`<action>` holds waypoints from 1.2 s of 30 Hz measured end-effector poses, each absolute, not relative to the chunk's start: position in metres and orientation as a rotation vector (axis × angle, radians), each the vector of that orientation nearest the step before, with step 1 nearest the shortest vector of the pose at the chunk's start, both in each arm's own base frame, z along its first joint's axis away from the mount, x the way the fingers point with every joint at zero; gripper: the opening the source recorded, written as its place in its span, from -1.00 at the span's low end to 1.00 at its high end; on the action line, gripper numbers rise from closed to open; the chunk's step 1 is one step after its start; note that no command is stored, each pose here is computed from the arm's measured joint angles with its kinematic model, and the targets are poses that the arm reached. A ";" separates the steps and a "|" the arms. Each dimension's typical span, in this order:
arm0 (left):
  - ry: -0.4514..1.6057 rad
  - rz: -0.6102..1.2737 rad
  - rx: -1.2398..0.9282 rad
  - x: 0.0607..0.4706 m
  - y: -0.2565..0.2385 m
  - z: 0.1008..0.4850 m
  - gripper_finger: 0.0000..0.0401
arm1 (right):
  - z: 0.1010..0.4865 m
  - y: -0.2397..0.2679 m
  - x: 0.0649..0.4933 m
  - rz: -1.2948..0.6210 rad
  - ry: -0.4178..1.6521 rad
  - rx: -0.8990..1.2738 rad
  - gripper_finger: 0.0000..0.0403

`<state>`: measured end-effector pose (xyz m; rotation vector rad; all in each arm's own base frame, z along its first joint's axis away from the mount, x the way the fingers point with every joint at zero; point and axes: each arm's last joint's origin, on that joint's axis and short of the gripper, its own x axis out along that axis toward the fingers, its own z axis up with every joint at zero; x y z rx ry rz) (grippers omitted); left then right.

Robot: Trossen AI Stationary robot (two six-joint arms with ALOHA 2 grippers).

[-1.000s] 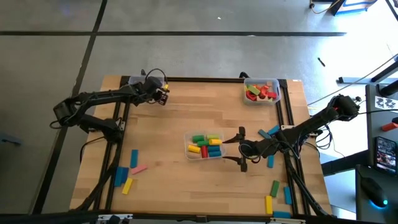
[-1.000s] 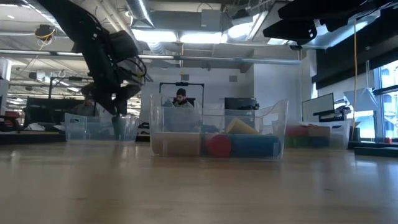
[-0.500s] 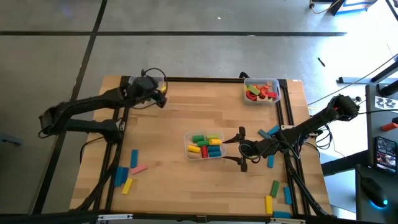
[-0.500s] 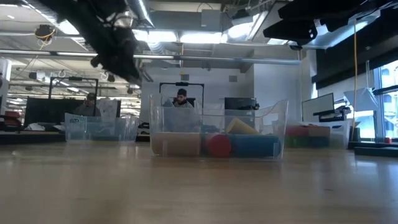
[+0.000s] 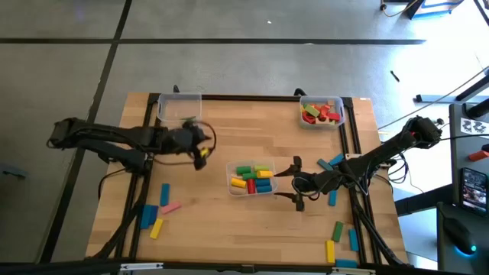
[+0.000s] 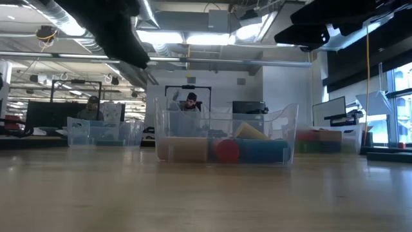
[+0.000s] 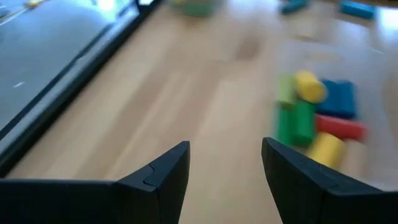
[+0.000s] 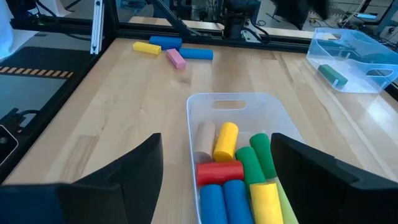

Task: Sort blocks by size
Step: Put the pink rectangular block into the top left transparent bin

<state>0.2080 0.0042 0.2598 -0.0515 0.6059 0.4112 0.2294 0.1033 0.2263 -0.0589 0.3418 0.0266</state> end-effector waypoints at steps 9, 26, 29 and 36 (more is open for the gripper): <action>0.650 0.202 0.009 0.211 -0.045 0.250 -0.03 | 0.226 0.103 0.229 0.026 0.341 -0.056 0.41; 0.847 -0.042 0.078 0.207 -0.116 0.210 -0.03 | 0.226 0.103 0.229 0.023 0.343 -0.054 0.41; 0.928 -0.050 0.049 0.201 -0.123 0.200 -0.03 | 0.225 0.103 0.229 0.022 0.355 -0.056 0.41; 1.175 0.007 -0.128 0.182 -0.130 0.186 -0.03 | 0.224 0.103 0.229 0.016 0.366 -0.045 0.41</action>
